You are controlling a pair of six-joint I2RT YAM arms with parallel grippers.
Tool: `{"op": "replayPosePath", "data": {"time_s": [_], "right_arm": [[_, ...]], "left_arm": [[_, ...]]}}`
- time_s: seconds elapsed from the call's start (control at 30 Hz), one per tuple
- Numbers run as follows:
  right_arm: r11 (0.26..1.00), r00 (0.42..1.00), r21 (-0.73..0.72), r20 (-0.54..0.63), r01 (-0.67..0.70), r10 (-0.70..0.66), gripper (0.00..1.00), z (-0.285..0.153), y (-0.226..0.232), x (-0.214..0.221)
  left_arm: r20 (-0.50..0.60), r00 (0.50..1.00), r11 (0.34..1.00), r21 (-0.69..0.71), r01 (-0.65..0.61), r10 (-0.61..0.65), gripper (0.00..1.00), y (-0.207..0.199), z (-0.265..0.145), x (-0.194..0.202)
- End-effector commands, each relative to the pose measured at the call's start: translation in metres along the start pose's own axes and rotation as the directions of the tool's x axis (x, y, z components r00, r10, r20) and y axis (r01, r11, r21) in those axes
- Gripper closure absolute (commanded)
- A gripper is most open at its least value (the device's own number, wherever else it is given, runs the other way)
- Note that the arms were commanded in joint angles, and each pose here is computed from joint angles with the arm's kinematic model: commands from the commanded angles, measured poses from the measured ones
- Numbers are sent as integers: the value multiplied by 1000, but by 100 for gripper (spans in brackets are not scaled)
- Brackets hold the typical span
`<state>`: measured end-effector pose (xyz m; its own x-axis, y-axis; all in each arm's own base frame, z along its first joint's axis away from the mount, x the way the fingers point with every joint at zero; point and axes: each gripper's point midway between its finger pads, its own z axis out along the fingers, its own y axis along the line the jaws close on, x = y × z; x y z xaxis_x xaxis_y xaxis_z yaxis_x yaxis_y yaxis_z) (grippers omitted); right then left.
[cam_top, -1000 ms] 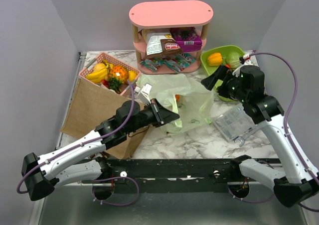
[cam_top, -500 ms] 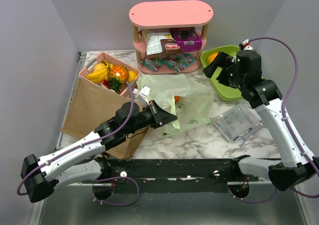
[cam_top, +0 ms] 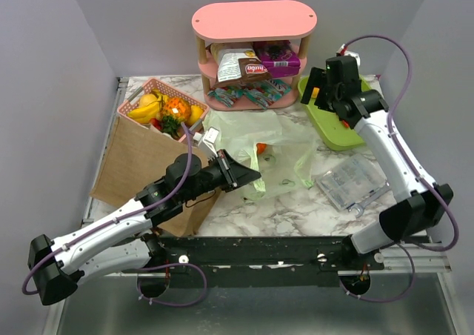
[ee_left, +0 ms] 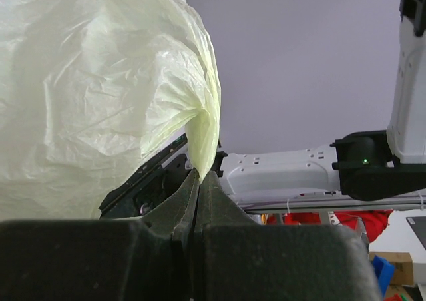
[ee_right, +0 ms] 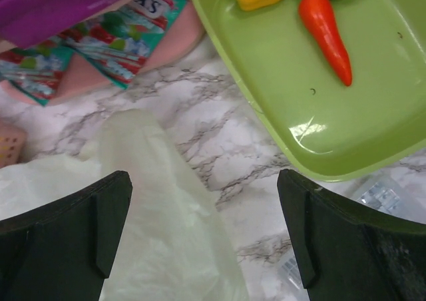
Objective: Place the food into the grocery bag and tie it
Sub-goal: Pick up the fake vegetable from the bin.
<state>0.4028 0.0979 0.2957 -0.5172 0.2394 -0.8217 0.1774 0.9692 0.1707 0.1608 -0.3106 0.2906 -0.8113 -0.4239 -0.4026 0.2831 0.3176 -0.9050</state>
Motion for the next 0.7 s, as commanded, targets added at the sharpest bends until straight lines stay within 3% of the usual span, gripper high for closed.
{"op": "replayPosePath", "data": {"time_s": [0.0, 0.37, 0.67], "right_arm": [[993, 999, 111, -31, 32, -28, 0, 23, -32, -7], [971, 992, 236, -112, -28, 55, 0, 90, -99, 2], [951, 972, 302, -194, -70, 133, 0, 143, -145, 34]], "left_arm": [[20, 1000, 999, -28, 15, -14, 100, 10, -4, -2], [21, 1000, 998, -57, 8, -7, 100, 20, -4, -2], [12, 1000, 998, -68, 9, -8, 100, 25, -4, 0]]}}
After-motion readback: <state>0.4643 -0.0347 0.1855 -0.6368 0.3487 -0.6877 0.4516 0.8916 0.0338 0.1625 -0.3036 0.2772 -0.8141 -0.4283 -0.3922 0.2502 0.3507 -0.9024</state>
